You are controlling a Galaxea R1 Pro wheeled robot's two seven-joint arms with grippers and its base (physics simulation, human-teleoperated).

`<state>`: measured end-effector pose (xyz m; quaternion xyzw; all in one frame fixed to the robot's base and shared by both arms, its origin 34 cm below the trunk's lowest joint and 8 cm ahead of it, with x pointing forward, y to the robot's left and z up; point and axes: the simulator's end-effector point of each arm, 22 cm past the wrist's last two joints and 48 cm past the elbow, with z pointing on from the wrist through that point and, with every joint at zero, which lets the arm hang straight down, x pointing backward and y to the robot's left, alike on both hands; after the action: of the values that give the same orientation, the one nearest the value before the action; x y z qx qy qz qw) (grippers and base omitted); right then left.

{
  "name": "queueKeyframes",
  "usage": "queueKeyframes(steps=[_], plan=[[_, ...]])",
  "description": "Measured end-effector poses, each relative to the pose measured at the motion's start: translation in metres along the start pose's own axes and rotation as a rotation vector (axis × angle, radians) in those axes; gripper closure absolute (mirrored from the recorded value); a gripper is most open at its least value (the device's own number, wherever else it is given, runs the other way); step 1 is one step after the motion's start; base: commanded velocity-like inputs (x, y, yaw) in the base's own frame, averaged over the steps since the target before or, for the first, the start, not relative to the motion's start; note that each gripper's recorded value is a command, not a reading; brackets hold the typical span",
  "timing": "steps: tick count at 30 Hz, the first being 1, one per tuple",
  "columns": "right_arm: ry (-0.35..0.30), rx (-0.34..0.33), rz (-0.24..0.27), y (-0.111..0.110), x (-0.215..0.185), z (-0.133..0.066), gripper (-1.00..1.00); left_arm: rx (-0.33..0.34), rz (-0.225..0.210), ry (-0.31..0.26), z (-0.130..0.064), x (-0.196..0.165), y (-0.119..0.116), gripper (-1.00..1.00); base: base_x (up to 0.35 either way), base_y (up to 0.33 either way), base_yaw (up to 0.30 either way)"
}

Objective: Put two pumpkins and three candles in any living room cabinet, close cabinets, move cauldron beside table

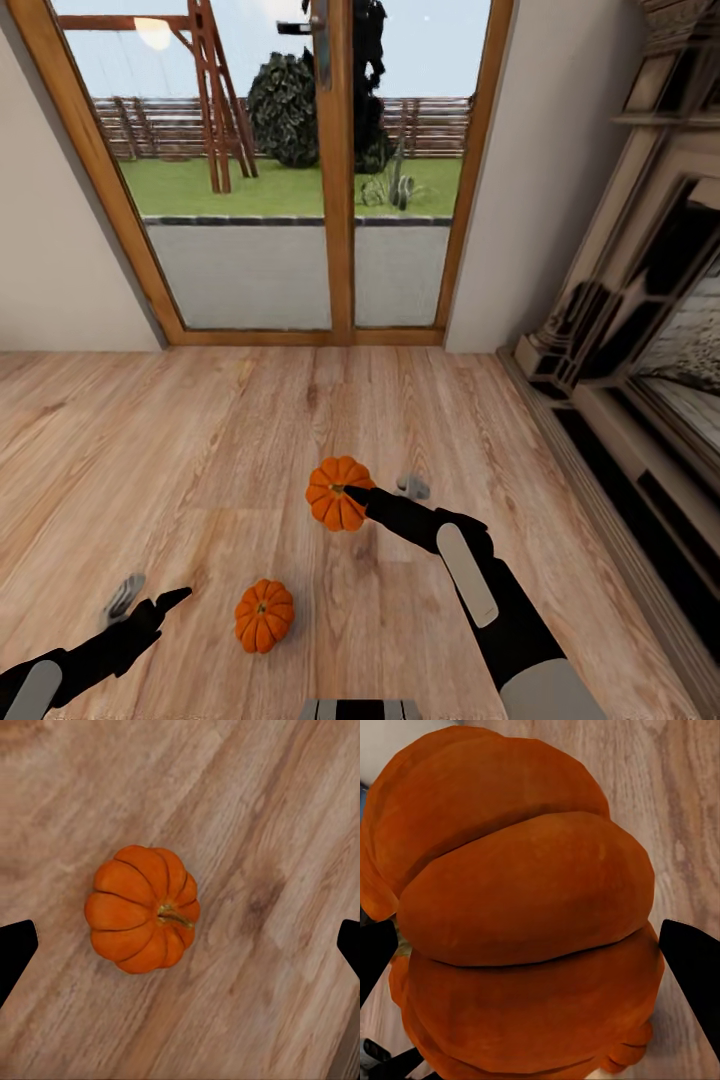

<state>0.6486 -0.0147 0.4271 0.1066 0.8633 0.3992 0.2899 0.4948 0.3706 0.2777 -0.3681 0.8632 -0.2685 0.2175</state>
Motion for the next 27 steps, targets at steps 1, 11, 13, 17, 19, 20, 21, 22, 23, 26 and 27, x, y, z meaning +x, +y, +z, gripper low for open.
queueKeyframes(steps=[1, 11, 13, 17, 19, 20, 21, 22, 23, 26, 27], plan=[[0.003, 0.001, 0.003, -0.001, 0.001, 0.001, 1.00, -0.003, -0.001, 0.002, 0.001, 0.001, 0.002, -1.00, 0.000, 0.000, 0.000], [-0.011, -0.021, 0.006, 0.001, -0.004, 0.005, 1.00, -0.040, -0.017, 0.025, 0.010, 0.013, 0.021, -1.00, 0.000, 0.000, 0.000], [-0.023, -0.037, 0.002, 0.007, -0.008, 0.003, 1.00, -0.048, -0.022, 0.032, 0.012, 0.016, 0.025, -1.00, 0.000, 0.000, 0.000], [-0.039, -0.065, 0.003, 0.013, -0.006, -0.005, 1.00, -0.060, -0.030, 0.042, 0.014, 0.020, 0.033, -1.00, 0.000, 0.000, 0.000], [-0.044, -0.129, 0.004, 0.028, -0.005, -0.012, 1.00, -0.059, -0.036, 0.047, 0.015, 0.021, 0.035, -1.00, 0.000, 0.000, 0.000], [-0.040, -0.164, 0.000, 0.039, -0.005, -0.017, 1.00, -0.062, -0.038, 0.049, 0.015, 0.021, 0.037, -1.00, 0.000, 0.000, 0.000], [-0.026, -0.190, -0.004, 0.047, -0.001, -0.021, 1.00, -0.067, -0.039, 0.049, 0.015, 0.021, 0.039, -1.00, 0.000, 0.000, 0.000], [-0.009, -0.200, -0.006, 0.049, 0.005, -0.023, 1.00, -0.072, -0.040, 0.051, 0.015, 0.021, 0.042, -1.00, 0.000, 0.000, 0.000], [0.003, -0.204, -0.006, 0.048, 0.010, -0.025, 1.00, -0.074, -0.041, 0.054, 0.016, 0.022, 0.043, -1.00, 0.000, 0.000, 0.000], [0.024, -0.214, 0.006, 0.047, 0.018, -0.025, 1.00, -0.079, -0.045, 0.057, 0.018, 0.023, 0.046, -1.00, 0.000, 0.000, 0.000], [0.029, -0.214, 0.010, 0.046, 0.020, -0.024, 1.00, -0.079, -0.045, 0.057, 0.019, 0.024, 0.046, -1.00, 0.000, 0.000, 0.000]])
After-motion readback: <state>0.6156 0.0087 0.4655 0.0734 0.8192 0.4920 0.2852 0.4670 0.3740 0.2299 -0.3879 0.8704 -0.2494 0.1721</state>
